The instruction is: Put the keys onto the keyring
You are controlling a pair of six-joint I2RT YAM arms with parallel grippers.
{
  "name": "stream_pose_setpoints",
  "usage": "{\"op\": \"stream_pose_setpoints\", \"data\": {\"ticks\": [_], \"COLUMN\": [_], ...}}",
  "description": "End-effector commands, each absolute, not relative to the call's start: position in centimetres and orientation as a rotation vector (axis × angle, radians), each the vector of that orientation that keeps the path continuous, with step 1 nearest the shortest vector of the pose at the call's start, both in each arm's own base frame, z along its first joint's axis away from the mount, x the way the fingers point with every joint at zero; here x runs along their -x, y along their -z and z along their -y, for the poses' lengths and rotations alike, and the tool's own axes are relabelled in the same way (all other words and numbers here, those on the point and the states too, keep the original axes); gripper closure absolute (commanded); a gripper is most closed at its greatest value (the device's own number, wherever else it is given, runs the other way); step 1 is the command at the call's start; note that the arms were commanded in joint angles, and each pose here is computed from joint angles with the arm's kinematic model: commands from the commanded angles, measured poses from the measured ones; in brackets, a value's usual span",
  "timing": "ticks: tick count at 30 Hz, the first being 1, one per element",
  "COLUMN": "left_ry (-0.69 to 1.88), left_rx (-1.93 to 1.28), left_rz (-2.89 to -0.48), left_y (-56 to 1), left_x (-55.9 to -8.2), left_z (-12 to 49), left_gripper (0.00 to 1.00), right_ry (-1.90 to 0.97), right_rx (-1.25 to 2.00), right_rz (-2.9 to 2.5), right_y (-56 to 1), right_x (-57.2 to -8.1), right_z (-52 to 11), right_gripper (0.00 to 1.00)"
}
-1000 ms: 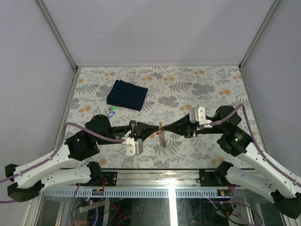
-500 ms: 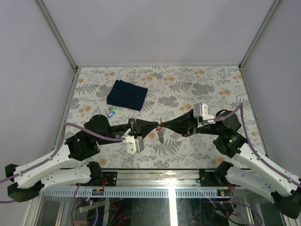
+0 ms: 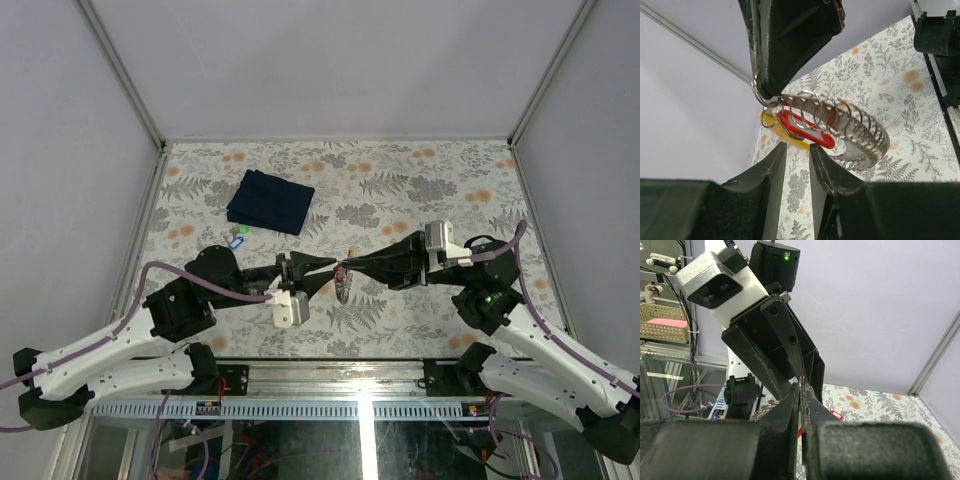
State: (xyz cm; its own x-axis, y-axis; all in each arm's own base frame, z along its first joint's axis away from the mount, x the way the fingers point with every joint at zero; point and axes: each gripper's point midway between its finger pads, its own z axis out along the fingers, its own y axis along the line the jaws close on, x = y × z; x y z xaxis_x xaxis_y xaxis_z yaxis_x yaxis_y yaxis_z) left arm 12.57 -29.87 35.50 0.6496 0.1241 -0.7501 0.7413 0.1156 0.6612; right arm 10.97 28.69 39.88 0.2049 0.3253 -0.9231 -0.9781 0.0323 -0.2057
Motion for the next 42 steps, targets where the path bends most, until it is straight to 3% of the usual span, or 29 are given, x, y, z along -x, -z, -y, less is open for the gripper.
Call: {"op": "stream_pose_setpoints", "data": {"ticks": [1, 8, 13, 19, 25, 32, 36, 41, 42], "left_ry": [0.547, 0.638, 0.772, 0.851, 0.838, 0.765, 0.790, 0.919, 0.922], "left_rx": [-1.329, -1.117, -0.988, -0.881, -0.782, -0.619, -0.459, -0.426, -0.404], "left_rz": [-0.753, -0.745, -0.728, -0.997, -1.092, -1.393, -1.644, -1.787, -1.798], "left_y": [-37.2, -40.6, -42.4, -41.2, -41.8, -40.2, -37.0, -35.2, -35.0], "left_x": [-12.3, -11.8, -10.9, -13.1, -14.6, -20.3, -26.3, -27.2, -27.2], "left_z": [29.4, 27.8, 27.5, 28.0, 27.4, 26.3, 23.2, 23.2, 23.1], "left_gripper": [0.73, 0.72, 0.78, 0.78, 0.78, 0.84, 0.88, 0.58, 0.48], "right_ry": [-1.152, -1.143, -1.125, -1.030, -0.982, -0.939, -0.933, -0.935, -0.935], "right_rx": [1.011, 1.025, 0.992, 0.866, 0.822, 0.775, 0.769, 0.776, 0.779], "right_rz": [-0.704, -0.710, -0.719, -0.779, -0.854, -0.960, -0.984, -0.987, -0.985], "right_y": [-42.3, -41.7, -41.8, -42.1, -41.4, -40.7, -40.2, -40.1, -40.1], "right_x": [-10.5, -10.5, -11.1, -13.1, -14.5, -16.1, -16.5, -16.4, -16.4], "right_z": [-27.7, -27.7, -27.6, -26.5, -26.0, -25.8, -25.9, -25.9, -25.9], "right_gripper": [1.00, 1.00, 1.00, 1.00, 1.00, 1.00, 1.00, 1.00, 1.00]}}
